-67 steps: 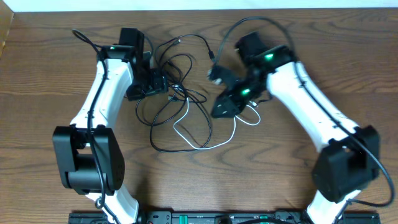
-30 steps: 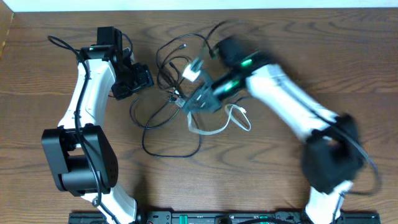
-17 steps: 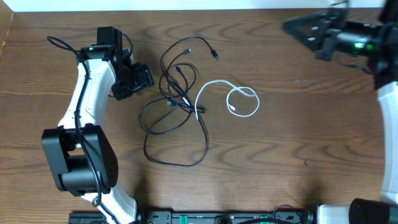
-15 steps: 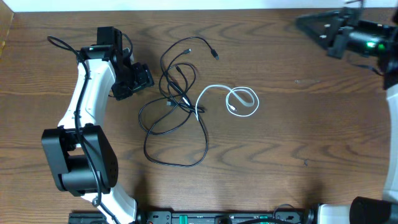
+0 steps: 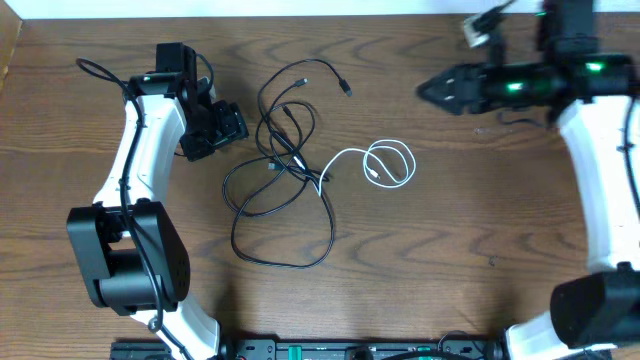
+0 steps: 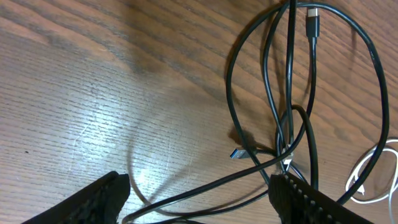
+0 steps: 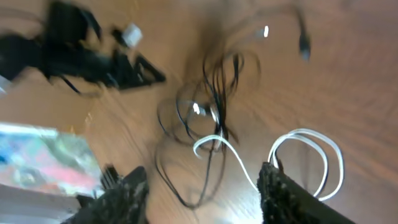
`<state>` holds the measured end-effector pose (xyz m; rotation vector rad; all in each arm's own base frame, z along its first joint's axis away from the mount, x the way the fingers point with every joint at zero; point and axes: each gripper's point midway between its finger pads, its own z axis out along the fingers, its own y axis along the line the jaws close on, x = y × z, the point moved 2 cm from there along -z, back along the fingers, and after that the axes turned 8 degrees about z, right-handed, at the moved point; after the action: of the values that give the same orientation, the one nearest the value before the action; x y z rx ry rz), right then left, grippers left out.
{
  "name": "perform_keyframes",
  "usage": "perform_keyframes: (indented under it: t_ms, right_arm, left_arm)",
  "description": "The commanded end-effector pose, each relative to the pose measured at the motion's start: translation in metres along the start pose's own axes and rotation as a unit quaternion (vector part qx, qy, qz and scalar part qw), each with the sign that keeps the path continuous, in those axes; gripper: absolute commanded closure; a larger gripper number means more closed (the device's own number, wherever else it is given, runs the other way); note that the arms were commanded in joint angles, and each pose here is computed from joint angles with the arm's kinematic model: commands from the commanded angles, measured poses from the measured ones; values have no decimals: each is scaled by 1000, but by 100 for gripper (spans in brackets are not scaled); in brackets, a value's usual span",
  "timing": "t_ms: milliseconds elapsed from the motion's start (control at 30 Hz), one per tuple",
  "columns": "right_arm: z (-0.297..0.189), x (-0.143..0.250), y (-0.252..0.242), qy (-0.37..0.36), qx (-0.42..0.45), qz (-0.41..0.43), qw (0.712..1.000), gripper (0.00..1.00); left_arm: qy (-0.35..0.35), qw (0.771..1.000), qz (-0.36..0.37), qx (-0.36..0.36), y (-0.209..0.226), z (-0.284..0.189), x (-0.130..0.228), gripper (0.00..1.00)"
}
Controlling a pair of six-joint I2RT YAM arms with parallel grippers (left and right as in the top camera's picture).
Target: Untangle cables
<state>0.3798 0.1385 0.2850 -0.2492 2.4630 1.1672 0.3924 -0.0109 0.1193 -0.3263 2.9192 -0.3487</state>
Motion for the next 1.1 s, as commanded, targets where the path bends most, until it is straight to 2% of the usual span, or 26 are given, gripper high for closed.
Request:
perform_keyframes:
  t_ms: [0,433,933,1067]
  right_arm:
    - [31,14,-4,41,57,-13,997,42]
    - [148,76,-17,153,181,135,962,42]
    - [160,79,-21,140,205,180,952,41]
    - [165,82,-16,134,217,181,950,36]
  left_arm:
    - [7,1000,-5,-1,2,5,1,23]
    - [7,1000,-5,-1,2,5,1,23]
    - [6,1000,-4,-1,2,5,1,23]
    - [6,1000,-4,-1,2,5,1,23]
